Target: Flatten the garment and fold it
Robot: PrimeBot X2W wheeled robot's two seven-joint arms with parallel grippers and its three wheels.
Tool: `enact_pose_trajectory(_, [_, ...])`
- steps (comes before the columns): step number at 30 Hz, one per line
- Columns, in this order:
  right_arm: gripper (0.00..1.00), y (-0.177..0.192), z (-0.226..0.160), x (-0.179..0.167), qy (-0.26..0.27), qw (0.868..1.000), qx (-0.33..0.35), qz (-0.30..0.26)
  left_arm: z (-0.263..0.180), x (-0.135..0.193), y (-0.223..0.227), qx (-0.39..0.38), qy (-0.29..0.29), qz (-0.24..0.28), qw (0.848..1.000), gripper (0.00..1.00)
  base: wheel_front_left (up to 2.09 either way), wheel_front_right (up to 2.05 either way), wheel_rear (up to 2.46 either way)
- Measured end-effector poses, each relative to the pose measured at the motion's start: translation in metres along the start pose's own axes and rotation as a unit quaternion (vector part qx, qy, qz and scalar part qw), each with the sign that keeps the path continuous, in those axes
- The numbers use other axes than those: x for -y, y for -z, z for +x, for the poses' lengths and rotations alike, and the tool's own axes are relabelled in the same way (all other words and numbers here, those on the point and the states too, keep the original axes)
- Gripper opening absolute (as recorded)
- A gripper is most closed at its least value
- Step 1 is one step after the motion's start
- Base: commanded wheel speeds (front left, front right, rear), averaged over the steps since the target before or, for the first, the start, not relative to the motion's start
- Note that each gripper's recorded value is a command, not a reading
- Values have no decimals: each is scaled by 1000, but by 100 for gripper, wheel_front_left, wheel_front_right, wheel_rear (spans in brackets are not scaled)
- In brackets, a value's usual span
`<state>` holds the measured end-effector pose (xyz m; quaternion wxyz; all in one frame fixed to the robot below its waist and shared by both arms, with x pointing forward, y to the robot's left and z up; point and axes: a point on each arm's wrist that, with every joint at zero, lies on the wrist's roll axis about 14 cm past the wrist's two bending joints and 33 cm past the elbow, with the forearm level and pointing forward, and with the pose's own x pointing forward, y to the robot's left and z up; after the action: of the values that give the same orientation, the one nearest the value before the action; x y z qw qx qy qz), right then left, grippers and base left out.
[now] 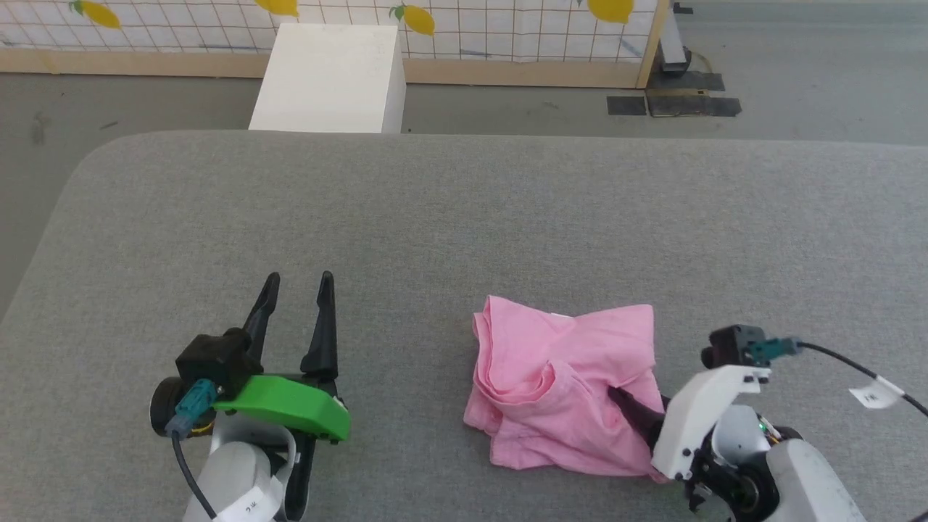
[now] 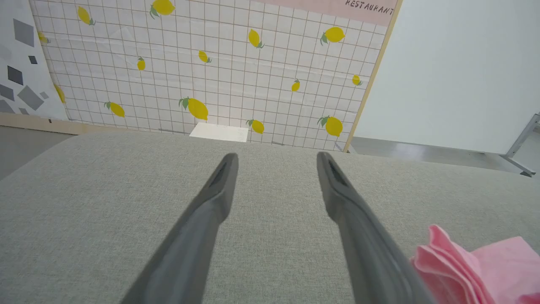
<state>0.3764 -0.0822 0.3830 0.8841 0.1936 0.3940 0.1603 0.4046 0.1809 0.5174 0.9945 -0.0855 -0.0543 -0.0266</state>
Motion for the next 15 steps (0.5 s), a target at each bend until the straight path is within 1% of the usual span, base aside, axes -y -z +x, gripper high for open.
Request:
enact_pose_trajectory(1, [27, 0, 1, -4, -4, 1000, -6, -5, -1, -1, 0, 0, -1, 0, 1000, 100, 0, 0, 0])
enact_pose_trajectory(2, [0, 0, 2, -7, -7, 1000, -8, -12, -1, -1, -1, 1, -2, 0, 1000, 100, 0, 0, 0])
enact_pose_trajectory(4, [0, -6, 1, -13, -7, 999, -3, -42, -2, -3, -2, 2, -4, 0, 1000, 100, 0, 0, 0])
enact_pose_trajectory(7, [0, -25, -3, -20, 9, 993, 27, -118, -2, -3, -3, 4, -4, 0, 1000, 100, 0, 0, 0])
enact_pose_trajectory(8, [0, -37, -6, -27, 15, 987, 47, -156, -1, -3, -3, 4, -5, -1, 1000, 100, 0, 0, 0])
enact_pose_trajectory(10, [0, -50, -11, -34, 24, 975, 66, -212, 0, -2, -4, 6, -5, -1, 1000, 100, 0, 0, 0])
enact_pose_trajectory(11, [0, -59, -16, -39, 32, 963, 80, -254, 1, -1, -4, 7, -4, -2, 1000, 100, 0, 0, 0])
enact_pose_trajectory(13, [0, -69, -23, -42, 44, 947, 97, -302, 3, 2, -5, 9, 0, -3, 1000, 100, 0, 0, 0])
enact_pose_trajectory(15, [0, -77, -31, -39, 56, 936, 109, -330, 6, 6, -5, 11, 5, -4, 1000, 100, 0, 0, 0])
